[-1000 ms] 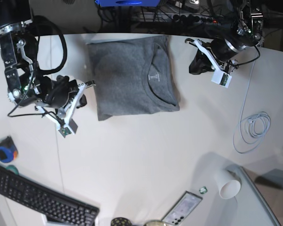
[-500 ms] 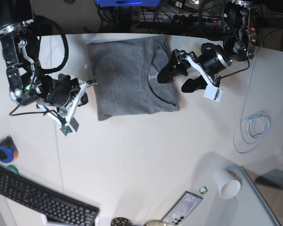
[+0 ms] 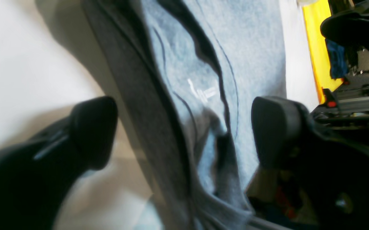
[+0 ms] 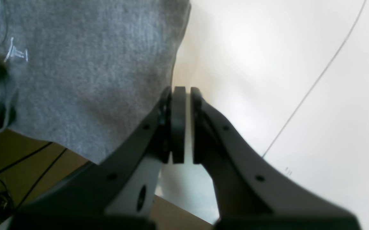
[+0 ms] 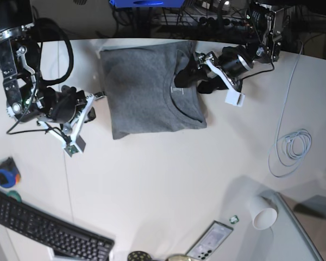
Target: Layout the t-shirt on the table in an organized manner, then fold the t-shirt properly
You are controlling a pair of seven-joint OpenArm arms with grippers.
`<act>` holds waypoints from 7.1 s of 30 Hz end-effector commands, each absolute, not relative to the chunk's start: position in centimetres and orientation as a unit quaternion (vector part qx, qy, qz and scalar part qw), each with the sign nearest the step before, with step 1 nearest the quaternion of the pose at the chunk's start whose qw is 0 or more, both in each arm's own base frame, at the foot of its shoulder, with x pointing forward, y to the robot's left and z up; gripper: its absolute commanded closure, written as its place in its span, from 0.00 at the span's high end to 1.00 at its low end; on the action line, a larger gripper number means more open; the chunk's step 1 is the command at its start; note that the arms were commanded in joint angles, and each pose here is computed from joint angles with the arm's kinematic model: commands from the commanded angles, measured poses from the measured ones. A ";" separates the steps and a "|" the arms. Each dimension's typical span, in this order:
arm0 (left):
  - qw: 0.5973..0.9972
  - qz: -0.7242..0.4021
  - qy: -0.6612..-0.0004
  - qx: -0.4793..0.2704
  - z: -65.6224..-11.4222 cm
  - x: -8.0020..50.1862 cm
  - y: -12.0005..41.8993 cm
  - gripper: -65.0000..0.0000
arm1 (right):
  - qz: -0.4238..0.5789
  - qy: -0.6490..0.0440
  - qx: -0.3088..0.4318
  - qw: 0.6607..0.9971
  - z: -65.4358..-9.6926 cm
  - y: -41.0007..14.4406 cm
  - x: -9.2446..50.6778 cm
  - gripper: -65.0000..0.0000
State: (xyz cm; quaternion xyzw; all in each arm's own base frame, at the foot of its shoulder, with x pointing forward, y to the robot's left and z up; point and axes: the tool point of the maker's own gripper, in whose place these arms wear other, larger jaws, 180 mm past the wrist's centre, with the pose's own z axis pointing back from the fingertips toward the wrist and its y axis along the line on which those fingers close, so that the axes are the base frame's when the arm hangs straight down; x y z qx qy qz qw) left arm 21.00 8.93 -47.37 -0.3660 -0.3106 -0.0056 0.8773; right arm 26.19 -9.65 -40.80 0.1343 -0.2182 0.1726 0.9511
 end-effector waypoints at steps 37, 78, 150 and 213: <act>0.687 -0.700 -0.185 -0.065 -45.4 30.3 -0.1 0.00 | -0.059 -0.271 0.065 0.959 -40.8 -24.4 27.0 0.04; 0.543 -0.801 -0.248 -0.024 -44.7 30.8 -8.0 0.00 | -0.086 -0.268 0.059 0.958 -41.2 -25.6 25.8 0.04; 0.757 -0.593 -0.263 -0.082 -44.9 19.9 0.1 0.00 | 0.100 -0.169 0.188 0.962 -48.1 -7.7 19.6 0.04; 0.953 -0.227 -0.027 -0.199 -62.9 -11.0 15.5 0.00 | 0.324 0.008 0.142 0.935 -64.6 -10.4 -12.4 0.05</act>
